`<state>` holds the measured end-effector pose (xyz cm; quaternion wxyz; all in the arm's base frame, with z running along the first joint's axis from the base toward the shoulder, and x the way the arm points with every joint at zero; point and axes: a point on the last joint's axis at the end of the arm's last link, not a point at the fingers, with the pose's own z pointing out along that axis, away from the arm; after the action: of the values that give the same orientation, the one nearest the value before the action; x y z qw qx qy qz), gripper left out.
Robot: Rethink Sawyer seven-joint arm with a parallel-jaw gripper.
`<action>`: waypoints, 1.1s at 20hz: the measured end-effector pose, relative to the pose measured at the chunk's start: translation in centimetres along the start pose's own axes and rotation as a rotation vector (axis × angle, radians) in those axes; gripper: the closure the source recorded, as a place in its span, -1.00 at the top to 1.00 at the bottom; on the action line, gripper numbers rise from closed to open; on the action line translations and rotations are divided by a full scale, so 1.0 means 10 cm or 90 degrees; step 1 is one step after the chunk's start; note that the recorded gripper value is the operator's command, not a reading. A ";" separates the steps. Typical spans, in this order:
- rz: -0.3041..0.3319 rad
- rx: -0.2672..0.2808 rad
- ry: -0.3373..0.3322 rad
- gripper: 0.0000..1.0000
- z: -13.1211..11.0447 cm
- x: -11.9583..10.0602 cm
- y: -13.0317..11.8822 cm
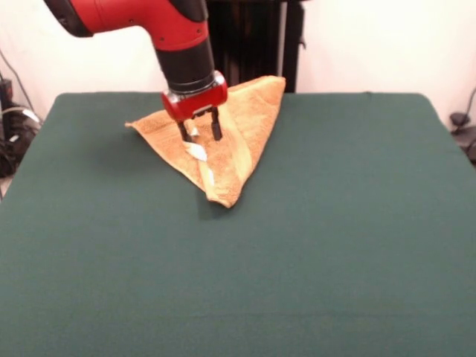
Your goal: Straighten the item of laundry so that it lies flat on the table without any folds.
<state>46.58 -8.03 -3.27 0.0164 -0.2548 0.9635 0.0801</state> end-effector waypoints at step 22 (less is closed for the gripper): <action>-0.048 0.066 0.007 1.00 -0.49 -0.17 0.02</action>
<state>48.01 -7.82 1.68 0.0274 -0.2903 0.9561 0.0283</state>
